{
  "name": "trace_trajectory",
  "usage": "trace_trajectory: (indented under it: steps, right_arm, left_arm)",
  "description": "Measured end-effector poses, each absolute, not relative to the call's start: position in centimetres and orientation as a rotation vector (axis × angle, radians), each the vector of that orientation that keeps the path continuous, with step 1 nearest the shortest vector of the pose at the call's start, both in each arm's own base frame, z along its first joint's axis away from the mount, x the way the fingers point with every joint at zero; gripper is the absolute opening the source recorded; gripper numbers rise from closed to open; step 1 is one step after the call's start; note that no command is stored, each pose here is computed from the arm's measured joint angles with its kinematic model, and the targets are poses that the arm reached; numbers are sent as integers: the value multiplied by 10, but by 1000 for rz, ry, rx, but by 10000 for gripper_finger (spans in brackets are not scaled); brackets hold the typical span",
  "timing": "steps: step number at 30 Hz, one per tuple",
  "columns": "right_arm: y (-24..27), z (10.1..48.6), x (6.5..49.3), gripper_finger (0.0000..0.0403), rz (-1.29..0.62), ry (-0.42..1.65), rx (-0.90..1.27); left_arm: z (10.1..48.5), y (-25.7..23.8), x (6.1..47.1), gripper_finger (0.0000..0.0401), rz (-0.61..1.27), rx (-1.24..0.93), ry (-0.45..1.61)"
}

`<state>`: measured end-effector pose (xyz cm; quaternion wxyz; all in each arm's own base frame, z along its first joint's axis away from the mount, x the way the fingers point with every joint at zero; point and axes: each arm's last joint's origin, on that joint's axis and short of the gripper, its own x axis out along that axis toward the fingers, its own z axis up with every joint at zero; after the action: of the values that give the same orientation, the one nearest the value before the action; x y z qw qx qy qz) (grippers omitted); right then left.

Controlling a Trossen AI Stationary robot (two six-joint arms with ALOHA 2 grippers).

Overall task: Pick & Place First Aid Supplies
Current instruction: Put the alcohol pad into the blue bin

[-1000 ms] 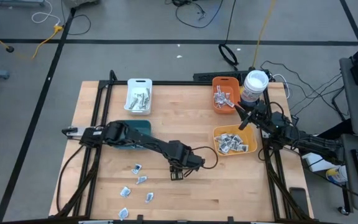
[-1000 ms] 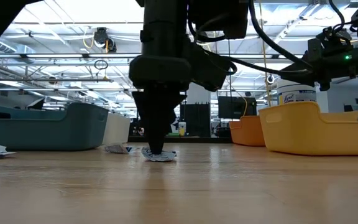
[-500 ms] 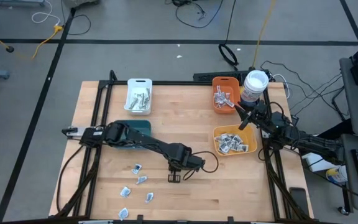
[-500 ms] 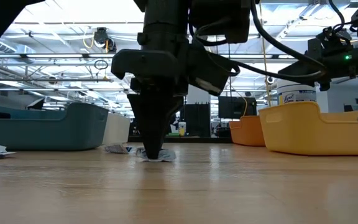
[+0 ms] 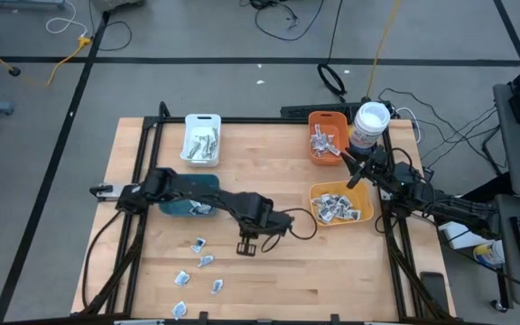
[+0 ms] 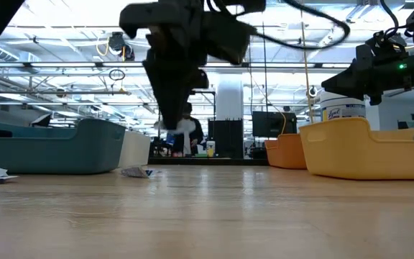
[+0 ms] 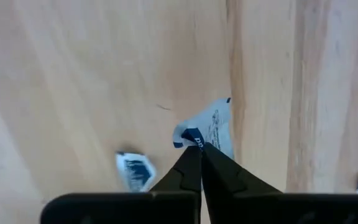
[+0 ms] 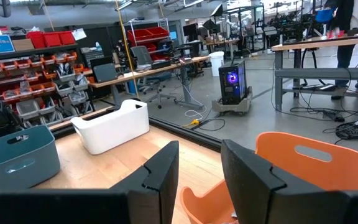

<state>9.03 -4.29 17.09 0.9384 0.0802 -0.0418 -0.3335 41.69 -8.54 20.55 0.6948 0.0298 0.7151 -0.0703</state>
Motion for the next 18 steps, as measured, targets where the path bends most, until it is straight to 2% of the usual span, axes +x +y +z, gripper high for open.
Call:
trace_trajectory:
  steps: [10, 18]
  right_arm:
    - [-43, 171, 90, 116, -681, -85, 164]
    - [-43, 171, 90, 116, -681, -85, 164]
  left_arm:
    - [241, -61, 399, 1, -185, 111, 1580]
    - [250, -17, 338, 1, 3, -20, 1609]
